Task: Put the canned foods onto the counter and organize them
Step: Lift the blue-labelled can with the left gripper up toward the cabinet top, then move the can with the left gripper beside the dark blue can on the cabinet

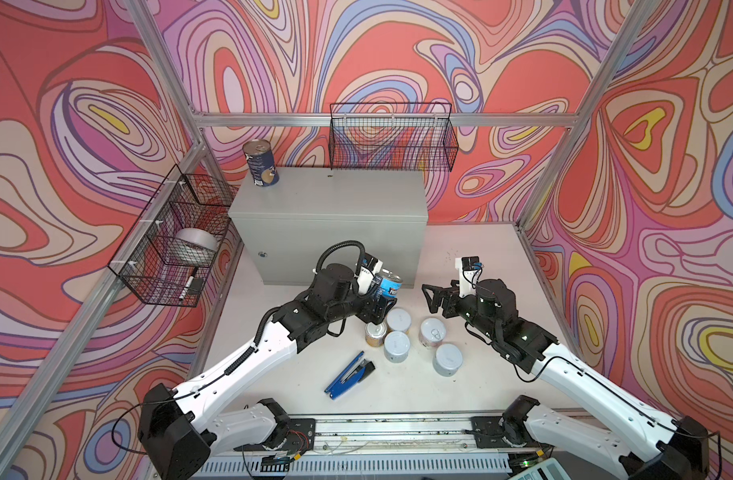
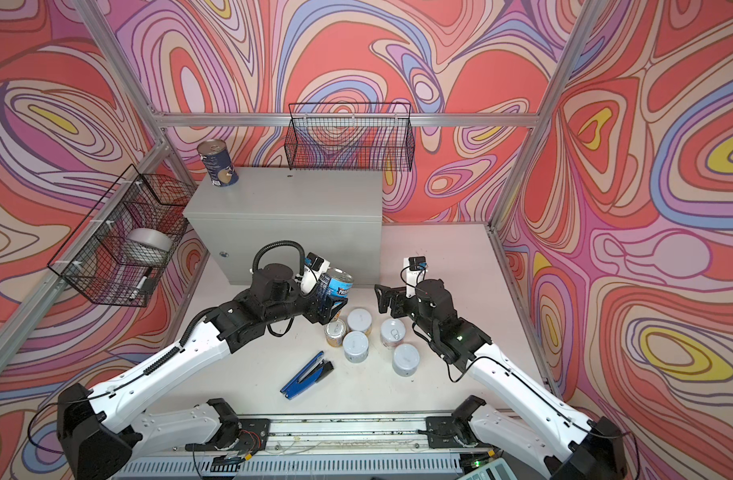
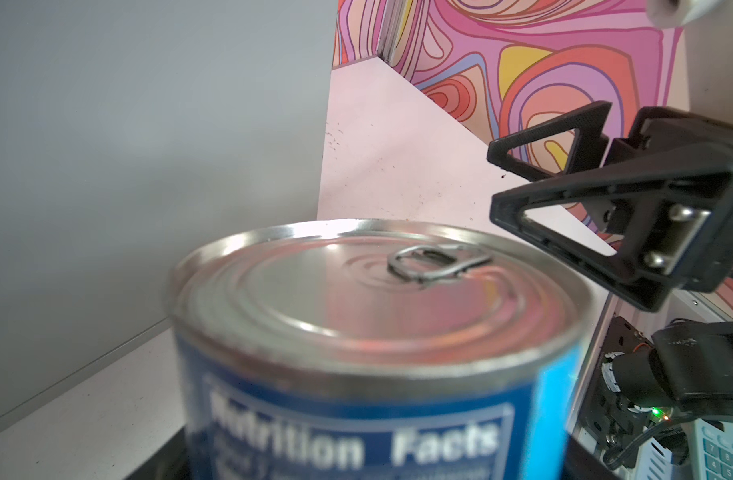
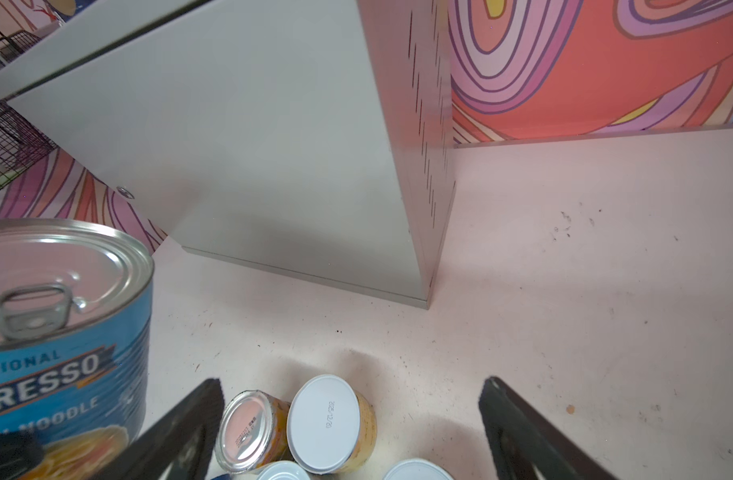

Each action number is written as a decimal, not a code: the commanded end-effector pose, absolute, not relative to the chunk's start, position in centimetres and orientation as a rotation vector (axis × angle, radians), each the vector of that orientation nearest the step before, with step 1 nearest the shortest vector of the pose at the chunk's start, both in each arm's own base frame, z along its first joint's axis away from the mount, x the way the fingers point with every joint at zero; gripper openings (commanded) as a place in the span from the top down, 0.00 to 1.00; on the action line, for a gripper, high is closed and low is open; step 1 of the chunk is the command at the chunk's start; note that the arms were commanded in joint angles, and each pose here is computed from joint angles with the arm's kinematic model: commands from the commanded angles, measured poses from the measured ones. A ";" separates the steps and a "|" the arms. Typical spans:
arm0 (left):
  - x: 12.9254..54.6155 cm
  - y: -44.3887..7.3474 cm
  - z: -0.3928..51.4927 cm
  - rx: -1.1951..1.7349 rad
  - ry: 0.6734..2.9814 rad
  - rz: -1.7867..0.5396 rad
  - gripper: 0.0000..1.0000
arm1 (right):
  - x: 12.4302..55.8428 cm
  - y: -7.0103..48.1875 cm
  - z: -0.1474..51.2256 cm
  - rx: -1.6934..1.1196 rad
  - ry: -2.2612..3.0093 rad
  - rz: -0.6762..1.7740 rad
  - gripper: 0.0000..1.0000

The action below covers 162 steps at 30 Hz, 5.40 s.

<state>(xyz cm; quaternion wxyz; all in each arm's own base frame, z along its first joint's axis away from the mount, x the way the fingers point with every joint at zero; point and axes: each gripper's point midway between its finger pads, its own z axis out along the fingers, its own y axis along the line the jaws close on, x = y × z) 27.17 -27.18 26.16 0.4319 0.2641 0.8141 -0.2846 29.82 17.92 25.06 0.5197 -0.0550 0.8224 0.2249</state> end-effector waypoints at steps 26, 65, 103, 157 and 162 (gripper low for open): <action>28.1 -22.7 40.3 0.481 1.659 -0.534 0.38 | 29.5 19.1 25.2 -0.175 1.947 0.610 0.02; 34.6 -12.8 53.6 0.287 1.479 -0.185 0.37 | 28.5 19.3 28.4 -0.295 1.861 0.597 0.02; 42.3 -0.9 55.9 0.013 1.342 -0.007 0.41 | 27.5 18.2 26.8 -0.232 1.910 0.607 0.02; 48.5 3.6 50.0 -0.064 1.382 0.105 0.44 | 27.5 17.3 23.8 -0.186 1.977 0.567 0.02; 48.3 4.4 49.3 -0.081 1.350 0.113 0.43 | 27.4 17.3 23.6 -0.180 1.983 0.569 0.02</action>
